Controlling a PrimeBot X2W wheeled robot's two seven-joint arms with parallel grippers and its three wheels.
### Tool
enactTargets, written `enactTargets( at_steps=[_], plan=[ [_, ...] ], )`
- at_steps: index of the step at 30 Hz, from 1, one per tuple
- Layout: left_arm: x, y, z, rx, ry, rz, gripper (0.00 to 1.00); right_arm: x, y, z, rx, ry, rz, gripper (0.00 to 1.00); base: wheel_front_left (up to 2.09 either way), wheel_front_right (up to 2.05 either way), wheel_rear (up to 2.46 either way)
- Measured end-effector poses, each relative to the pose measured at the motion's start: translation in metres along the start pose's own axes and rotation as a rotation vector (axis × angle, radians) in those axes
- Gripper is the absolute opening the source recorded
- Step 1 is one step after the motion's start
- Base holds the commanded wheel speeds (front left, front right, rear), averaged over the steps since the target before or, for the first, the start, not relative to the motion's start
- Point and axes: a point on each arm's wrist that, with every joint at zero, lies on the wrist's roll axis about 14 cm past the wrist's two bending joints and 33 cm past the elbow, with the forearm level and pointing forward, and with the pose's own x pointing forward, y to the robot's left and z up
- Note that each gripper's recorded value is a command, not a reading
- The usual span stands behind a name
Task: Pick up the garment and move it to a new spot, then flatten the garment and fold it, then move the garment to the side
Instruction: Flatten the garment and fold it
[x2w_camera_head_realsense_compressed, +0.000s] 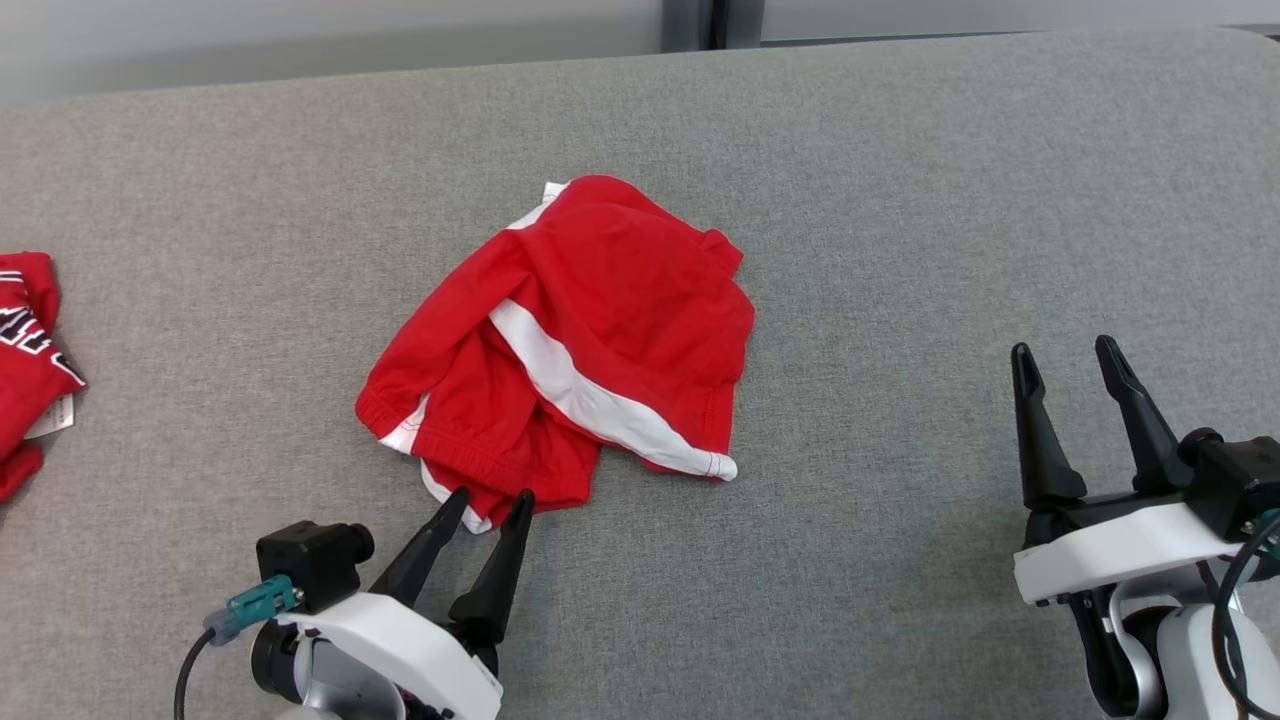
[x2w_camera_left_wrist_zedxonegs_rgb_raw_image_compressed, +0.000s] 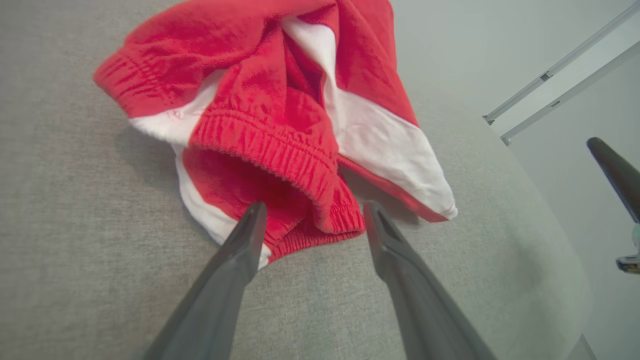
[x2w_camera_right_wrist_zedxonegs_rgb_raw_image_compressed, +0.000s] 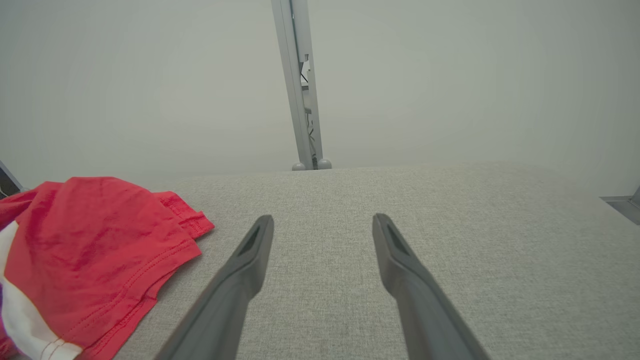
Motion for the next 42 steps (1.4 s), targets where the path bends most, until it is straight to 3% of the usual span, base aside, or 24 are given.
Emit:
enactTargets(
  at_steps=[6,8,12,21,31,34,37,42],
  plan=[
    [0.014,0.0,0.001,-0.001,-0.002,-0.033,0.97,0.001,-0.004,-0.004,0.002,0.006,-0.011,1.0,0.0,0.0,0.0],
    [0.018,-0.001,0.004,0.008,-0.012,-0.043,0.0,0.001,-0.007,-0.004,0.003,0.005,-0.019,1.0,0.0,0.0,0.0],
    [0.018,0.003,0.006,0.043,-0.022,-0.047,0.0,0.001,-0.01,-0.004,0.004,0.005,-0.029,1.0,0.0,0.0,0.0],
    [-0.005,0.008,0.019,0.237,0.019,-0.075,0.0,0.004,-0.007,-0.008,0.015,0.007,-0.021,1.0,0.0,0.0,0.0],
    [-0.034,0.004,0.106,0.544,-0.15,-0.048,0.0,0.014,0.008,-0.008,0.023,0.008,0.022,1.0,0.0,0.0,0.0],
    [-0.039,-0.005,0.117,0.594,-0.182,-0.056,0.0,0.014,0.009,-0.007,0.024,0.005,0.023,1.0,0.0,0.0,0.0],
    [-0.043,-0.01,0.098,0.631,-0.119,-0.08,0.0,0.015,0.008,-0.009,0.025,0.007,0.019,1.0,0.0,0.0,0.0],
    [-0.049,-0.015,0.029,0.559,0.083,-0.141,0.0,0.019,0.011,-0.013,0.026,0.02,0.028,1.0,0.0,0.0,0.0]
  ],
)
